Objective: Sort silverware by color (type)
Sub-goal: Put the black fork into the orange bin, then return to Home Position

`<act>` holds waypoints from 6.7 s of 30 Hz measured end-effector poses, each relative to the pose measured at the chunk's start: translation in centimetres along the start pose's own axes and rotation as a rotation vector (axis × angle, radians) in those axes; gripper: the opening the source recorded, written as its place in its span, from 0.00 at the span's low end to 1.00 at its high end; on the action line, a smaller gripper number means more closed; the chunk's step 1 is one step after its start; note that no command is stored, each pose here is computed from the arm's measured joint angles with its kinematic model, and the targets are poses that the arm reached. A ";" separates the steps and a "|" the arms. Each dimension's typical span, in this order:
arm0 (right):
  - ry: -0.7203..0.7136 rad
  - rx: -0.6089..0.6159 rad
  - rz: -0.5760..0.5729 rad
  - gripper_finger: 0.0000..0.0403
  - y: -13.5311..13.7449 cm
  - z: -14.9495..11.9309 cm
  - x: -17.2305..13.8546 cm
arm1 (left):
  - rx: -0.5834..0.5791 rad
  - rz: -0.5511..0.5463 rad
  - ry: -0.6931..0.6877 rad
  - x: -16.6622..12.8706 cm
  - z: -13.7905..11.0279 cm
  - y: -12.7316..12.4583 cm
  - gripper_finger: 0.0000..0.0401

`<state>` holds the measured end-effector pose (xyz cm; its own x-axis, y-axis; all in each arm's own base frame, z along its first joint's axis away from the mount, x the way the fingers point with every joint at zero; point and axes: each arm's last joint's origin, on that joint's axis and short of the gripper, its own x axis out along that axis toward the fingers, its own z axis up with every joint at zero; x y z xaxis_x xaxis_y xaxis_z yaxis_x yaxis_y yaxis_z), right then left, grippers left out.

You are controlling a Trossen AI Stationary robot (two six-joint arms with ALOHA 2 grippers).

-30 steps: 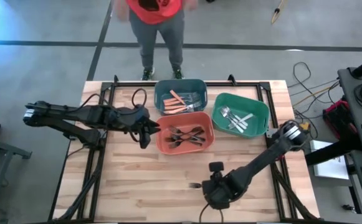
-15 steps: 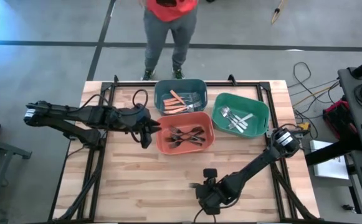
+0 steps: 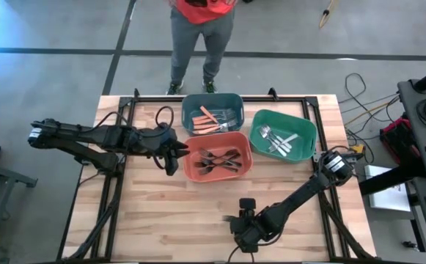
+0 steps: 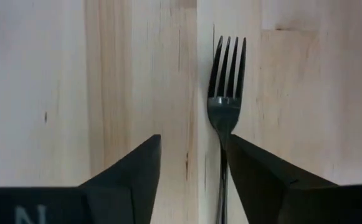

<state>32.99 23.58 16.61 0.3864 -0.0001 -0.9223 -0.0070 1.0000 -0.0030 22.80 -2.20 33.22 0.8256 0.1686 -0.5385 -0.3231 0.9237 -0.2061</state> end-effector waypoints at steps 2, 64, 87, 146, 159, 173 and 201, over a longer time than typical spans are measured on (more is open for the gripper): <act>-0.001 0.001 0.001 0.44 0.0 0.0 0.0 | 0.002 -0.004 0.001 0.0 0.0 -0.1 0.21; -0.039 0.156 0.071 0.03 -1.3 -1.9 2.1 | -0.009 -0.015 -0.021 0.1 0.2 -0.3 0.21; -0.106 0.222 -0.221 0.03 -4.6 0.7 -5.1 | -0.002 -0.015 -0.029 0.1 0.2 -0.3 0.21; -0.063 -0.142 -0.013 0.03 -25.2 7.9 1.2 | -0.196 0.177 -0.357 -6.9 1.5 2.1 0.21; -0.111 -0.094 -0.018 0.15 -25.3 8.4 0.8 | -0.201 0.203 -0.364 -6.7 1.5 2.1 0.21; -0.361 -0.036 -0.026 0.30 -25.1 9.3 -5.6 | -0.112 0.103 -0.318 -8.2 1.0 2.5 0.21; -0.724 0.110 -0.043 0.25 -25.4 -3.4 -17.0 | -0.198 0.016 -0.469 -9.9 -12.5 9.4 0.21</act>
<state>23.44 -1.81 31.01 0.8972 -0.0727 -0.4355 0.1000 0.9942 0.0401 5.82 0.56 26.36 0.9238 0.3608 -0.1280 -0.3818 0.8442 -0.3763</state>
